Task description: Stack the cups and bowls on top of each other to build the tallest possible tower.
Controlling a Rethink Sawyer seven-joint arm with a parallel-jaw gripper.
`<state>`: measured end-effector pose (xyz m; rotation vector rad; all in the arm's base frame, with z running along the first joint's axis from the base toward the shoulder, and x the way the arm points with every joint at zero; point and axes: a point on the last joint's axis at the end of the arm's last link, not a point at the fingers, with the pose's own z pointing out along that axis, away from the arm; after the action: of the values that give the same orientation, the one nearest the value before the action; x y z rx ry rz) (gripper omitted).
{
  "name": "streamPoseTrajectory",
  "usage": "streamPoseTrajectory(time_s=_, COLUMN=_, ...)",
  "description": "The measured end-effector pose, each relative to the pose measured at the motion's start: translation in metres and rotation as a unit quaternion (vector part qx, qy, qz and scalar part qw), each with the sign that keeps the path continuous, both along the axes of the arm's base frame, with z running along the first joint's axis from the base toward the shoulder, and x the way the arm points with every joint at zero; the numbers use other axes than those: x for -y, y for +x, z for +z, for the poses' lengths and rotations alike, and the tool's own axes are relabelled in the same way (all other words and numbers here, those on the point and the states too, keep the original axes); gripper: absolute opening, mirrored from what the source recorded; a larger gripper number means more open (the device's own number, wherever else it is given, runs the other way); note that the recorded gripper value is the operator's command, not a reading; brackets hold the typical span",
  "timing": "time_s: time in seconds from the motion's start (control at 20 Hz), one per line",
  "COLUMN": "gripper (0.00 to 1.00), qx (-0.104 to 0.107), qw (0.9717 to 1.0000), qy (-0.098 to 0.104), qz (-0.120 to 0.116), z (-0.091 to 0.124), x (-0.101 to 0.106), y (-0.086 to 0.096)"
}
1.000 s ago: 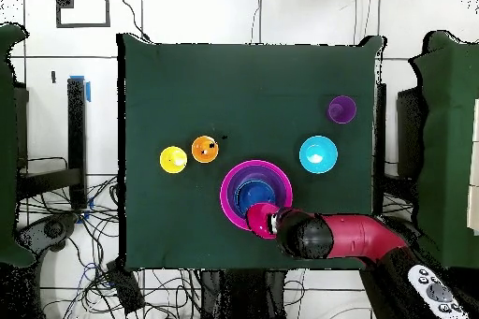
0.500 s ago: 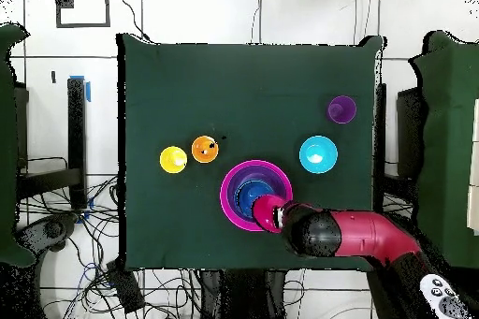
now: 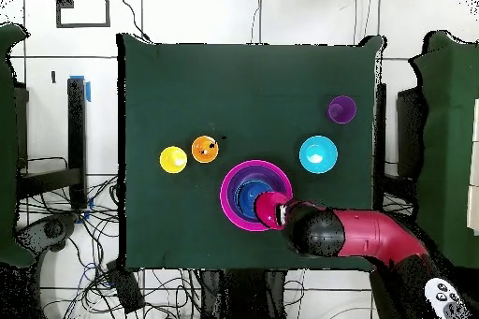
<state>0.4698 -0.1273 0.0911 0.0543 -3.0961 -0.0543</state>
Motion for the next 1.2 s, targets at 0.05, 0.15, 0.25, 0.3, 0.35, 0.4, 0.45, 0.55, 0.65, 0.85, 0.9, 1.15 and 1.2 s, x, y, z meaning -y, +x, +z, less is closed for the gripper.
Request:
streamPoseTrajectory(time_s=0.05, gripper=0.00, qx=0.000, qw=1.0000, qy=0.001, qz=0.001, z=-0.001, x=-0.001, y=0.001)
streamPoseTrajectory(time_s=0.15, gripper=0.00, qx=0.000, qw=1.0000, qy=0.001, qz=0.003, z=-0.001, x=-0.003, y=0.001)
streamPoseTrajectory(time_s=0.25, gripper=0.00, qx=0.000, qw=1.0000, qy=0.001, qz=0.005, z=-0.001, x=-0.005, y=0.002)
streamPoseTrajectory(time_s=0.3, gripper=0.00, qx=0.000, qw=1.0000, qy=0.001, qz=0.006, z=-0.001, x=-0.006, y=0.002)
streamPoseTrajectory(time_s=0.35, gripper=0.00, qx=0.000, qw=0.9999, qy=0.001, qz=0.010, z=-0.001, x=-0.010, y=0.003)
streamPoseTrajectory(time_s=0.4, gripper=0.00, qx=0.000, qw=0.9999, qy=0.001, qz=0.012, z=-0.001, x=-0.012, y=0.004)
streamPoseTrajectory(time_s=0.45, gripper=0.00, qx=0.000, qw=0.9999, qy=0.001, qz=0.015, z=-0.001, x=-0.014, y=0.004)
streamPoseTrajectory(time_s=0.55, gripper=0.00, qx=0.000, qw=0.9998, qy=0.001, qz=0.019, z=-0.001, x=-0.018, y=0.005)
streamPoseTrajectory(time_s=0.65, gripper=0.00, qx=0.000, qw=0.9998, qy=0.001, qz=0.021, z=-0.001, x=-0.020, y=0.006)
streamPoseTrajectory(time_s=0.85, gripper=0.00, qx=0.000, qw=0.9997, qy=0.002, qz=0.023, z=-0.001, x=-0.024, y=0.007)
streamPoseTrajectory(time_s=0.9, gripper=0.00, qx=0.000, qw=0.9997, qy=0.002, qz=0.023, z=-0.001, x=-0.025, y=0.007)
streamPoseTrajectory(time_s=1.15, gripper=0.00, qx=0.000, qw=0.9997, qy=0.002, qz=0.023, z=-0.001, x=-0.025, y=0.008)
streamPoseTrajectory(time_s=1.2, gripper=0.00, qx=0.000, qw=0.9997, qy=0.002, qz=0.023, z=-0.001, x=-0.025, y=0.008)
